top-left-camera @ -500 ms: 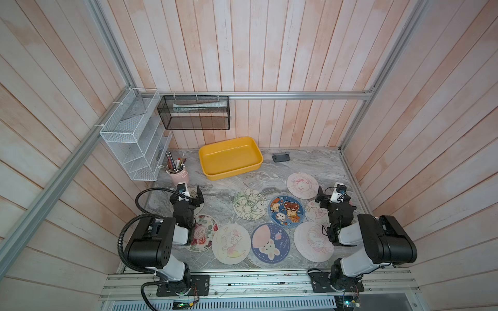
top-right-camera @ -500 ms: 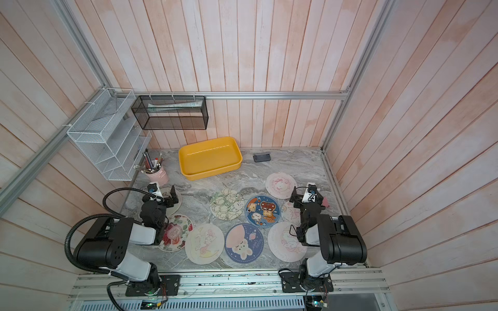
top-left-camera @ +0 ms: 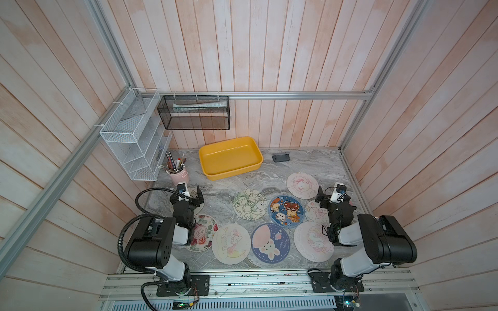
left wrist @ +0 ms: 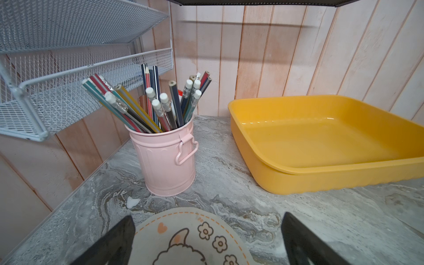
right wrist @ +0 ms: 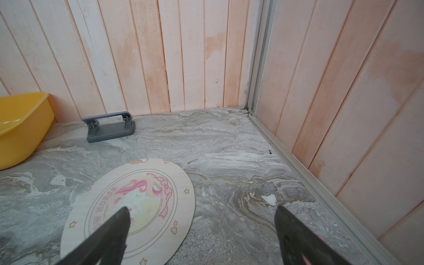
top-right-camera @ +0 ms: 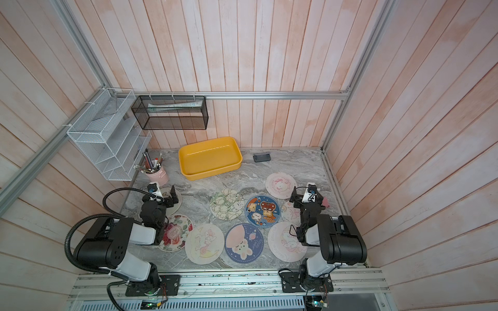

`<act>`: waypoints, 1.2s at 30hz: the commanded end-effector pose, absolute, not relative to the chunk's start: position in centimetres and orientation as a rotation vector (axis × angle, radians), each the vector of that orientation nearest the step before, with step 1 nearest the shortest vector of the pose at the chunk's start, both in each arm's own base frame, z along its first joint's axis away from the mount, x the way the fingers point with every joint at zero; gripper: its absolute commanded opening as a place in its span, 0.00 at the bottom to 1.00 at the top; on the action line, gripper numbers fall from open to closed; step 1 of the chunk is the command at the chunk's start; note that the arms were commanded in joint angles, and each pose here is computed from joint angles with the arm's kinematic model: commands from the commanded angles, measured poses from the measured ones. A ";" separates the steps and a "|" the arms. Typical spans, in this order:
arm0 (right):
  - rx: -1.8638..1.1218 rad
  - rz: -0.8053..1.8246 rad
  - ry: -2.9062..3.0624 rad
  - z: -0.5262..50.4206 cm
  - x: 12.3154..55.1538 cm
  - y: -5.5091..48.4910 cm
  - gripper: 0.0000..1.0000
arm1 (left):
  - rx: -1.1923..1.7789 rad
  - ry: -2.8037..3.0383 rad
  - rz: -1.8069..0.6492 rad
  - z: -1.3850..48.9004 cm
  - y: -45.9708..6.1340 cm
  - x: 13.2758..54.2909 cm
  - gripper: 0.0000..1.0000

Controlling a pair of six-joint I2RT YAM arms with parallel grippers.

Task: Put the coasters into the storage box
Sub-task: Move the storage box to the center of the board.

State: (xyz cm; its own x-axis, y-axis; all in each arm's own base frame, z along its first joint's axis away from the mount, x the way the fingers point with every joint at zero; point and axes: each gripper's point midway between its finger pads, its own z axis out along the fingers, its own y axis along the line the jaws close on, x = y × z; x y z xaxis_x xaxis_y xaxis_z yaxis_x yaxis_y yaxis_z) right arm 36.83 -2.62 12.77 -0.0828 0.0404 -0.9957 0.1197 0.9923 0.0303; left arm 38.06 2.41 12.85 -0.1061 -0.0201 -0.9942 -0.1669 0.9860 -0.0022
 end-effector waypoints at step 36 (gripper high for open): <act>0.127 0.144 2.020 17.1 40.4 3.3 0.98 | -0.224 2.109 -0.151 16.3 -1.6 49.4 0.97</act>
